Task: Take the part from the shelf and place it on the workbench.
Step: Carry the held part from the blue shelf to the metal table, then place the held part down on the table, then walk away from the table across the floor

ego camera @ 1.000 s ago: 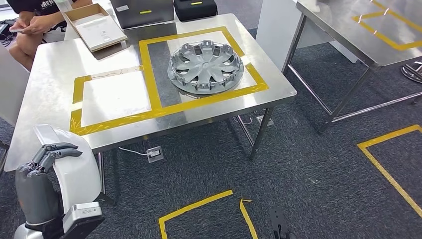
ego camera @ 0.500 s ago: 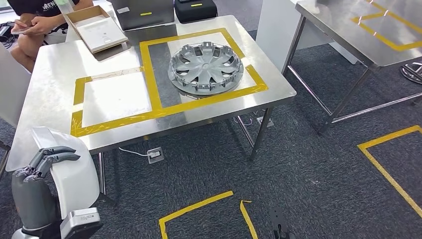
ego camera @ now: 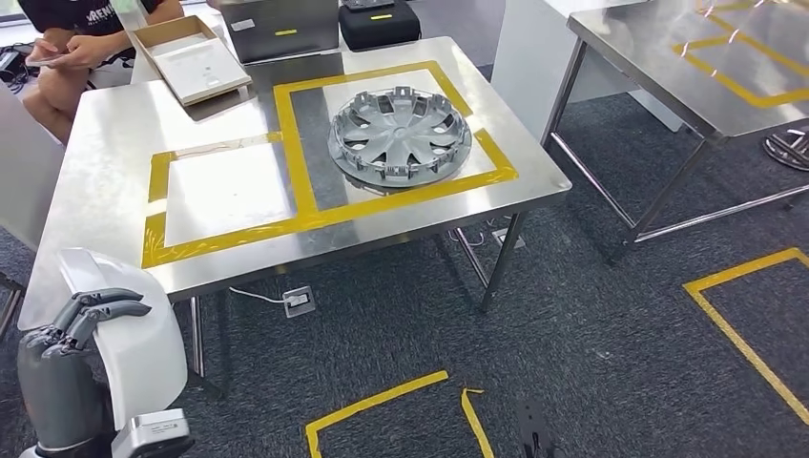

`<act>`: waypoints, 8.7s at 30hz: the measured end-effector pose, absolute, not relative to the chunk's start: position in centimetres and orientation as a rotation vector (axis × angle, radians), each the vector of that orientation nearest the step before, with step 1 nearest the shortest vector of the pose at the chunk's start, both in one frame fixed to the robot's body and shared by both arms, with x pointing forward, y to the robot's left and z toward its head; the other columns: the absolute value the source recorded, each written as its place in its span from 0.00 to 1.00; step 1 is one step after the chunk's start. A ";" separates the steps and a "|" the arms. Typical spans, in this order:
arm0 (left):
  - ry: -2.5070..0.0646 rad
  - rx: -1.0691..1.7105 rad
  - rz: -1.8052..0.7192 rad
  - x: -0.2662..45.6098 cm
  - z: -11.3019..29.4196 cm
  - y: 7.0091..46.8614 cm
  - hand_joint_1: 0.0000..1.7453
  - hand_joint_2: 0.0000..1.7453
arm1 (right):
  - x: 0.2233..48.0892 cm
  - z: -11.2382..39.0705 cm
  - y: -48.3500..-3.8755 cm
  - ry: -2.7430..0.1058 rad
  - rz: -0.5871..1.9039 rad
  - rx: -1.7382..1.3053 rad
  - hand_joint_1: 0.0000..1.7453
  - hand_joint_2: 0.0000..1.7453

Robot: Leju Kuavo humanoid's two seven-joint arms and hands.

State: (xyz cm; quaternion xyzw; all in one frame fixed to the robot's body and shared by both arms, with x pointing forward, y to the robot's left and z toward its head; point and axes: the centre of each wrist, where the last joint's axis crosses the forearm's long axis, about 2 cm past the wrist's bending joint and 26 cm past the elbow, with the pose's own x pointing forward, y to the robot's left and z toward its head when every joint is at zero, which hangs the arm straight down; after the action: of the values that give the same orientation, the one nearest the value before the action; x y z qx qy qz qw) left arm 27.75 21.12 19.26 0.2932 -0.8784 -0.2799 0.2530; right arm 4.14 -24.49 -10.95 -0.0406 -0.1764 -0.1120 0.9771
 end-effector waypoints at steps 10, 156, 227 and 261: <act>-2.377 0.795 -0.757 27.8 19.3 21.0 1.00 1.00 | 4.0 -11.0 -24.3 -0.343 -0.220 -0.078 0.00 0.00; -1.865 1.635 -1.849 44.1 19.4 23.5 0.00 0.00 | 4.0 -10.9 -24.2 -0.308 -0.241 -0.106 0.00 0.00; -1.735 1.655 -1.993 46.4 21.6 26.6 0.00 0.00 | 4.6 -10.9 -23.9 -0.340 -0.365 -0.028 0.00 0.00; -1.646 1.631 -2.011 45.7 19.6 28.2 0.00 0.00 | 4.6 -10.9 -24.1 -0.335 -0.361 -0.030 0.00 0.00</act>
State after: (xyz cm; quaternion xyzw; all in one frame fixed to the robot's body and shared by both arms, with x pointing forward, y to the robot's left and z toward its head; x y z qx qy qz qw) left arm 45.75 28.15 19.58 0.5312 -0.5362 -0.6549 0.0368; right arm 4.57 -24.07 -10.88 -0.0147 -0.1657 -0.1788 0.9697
